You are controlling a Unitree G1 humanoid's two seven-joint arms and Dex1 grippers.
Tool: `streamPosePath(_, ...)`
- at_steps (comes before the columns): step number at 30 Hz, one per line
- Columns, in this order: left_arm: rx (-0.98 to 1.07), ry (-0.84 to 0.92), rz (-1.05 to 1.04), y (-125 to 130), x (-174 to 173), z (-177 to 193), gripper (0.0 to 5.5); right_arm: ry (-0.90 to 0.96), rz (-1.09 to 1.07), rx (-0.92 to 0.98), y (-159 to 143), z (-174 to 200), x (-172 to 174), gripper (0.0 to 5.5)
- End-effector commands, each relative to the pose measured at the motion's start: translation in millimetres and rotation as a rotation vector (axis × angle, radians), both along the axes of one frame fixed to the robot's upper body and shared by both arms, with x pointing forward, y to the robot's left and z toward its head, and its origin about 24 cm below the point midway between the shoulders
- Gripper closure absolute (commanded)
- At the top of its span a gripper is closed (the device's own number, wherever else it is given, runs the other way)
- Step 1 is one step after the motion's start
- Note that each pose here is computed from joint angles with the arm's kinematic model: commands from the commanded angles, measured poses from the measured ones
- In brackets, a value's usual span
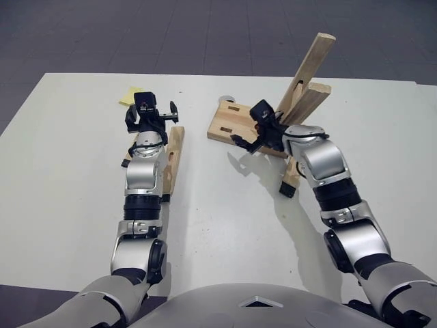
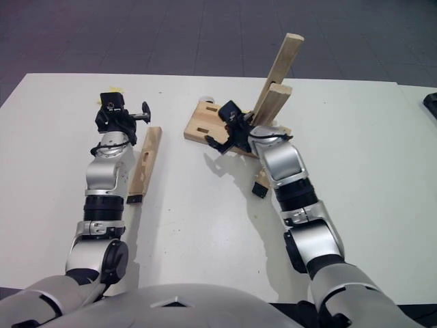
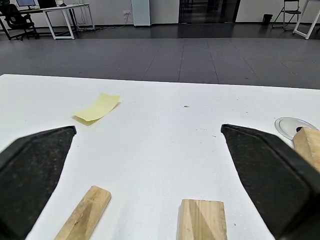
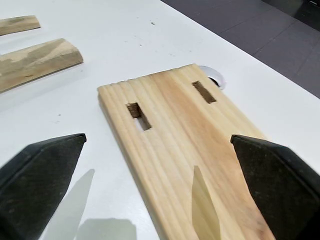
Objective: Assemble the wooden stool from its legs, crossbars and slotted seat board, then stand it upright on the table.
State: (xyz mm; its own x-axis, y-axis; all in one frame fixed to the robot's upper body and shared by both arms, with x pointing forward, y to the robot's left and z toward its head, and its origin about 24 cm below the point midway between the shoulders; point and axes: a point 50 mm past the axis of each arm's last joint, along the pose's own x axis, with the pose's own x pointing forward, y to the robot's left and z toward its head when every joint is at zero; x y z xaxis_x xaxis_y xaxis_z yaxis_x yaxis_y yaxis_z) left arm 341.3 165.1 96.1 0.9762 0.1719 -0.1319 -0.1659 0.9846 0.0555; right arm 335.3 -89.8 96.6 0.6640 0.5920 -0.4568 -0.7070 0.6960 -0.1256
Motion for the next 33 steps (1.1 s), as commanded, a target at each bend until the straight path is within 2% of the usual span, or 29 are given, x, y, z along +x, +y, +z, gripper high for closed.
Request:
streamPosePath(1, 0.013, 0.006, -0.011, -3.6, 0.5, 1.6, 0.1, 0.014, 0.036, -0.008, 22.7, -9.5, 5.9, 0.11)
streamPosePath(8, 0.0, 0.026, -0.021, -12.5, -3.6, -5.9, 0.1, 0.026, 0.096, -0.086, 43.3, -24.1, 12.5, 0.11)
streamPosePath(16, -0.019, 0.029, -0.001, -12.7, -3.8, -8.7, 0.1, 0.225, 0.179, -0.124, 49.9, -42.9, 10.5, 0.11)
streamPosePath(22, -0.029, 0.026, 0.014, -12.5, -2.5, -9.1, 0.1, 0.185, 0.424, -0.24, 60.3, -38.4, 2.2, 0.11)
streamPosePath(27, -0.03, 0.026, 0.027, -10.0, -3.6, -10.2, 0.1, 0.158, 0.702, -0.33, 40.3, -32.4, -25.3, 0.11)
streamPosePath(30, -0.029, 0.032, 0.039, -8.3, -5.8, -12.5, 0.1, 0.072, 0.868, -0.45, 21.6, -20.4, -45.3, 0.11)
streamPosePath(33, -0.028, 0.035, 0.043, -7.9, -8.0, -13.5, 0.1, -0.068, 0.906, -0.619, 1.7, -8.2, -52.8, 0.11)
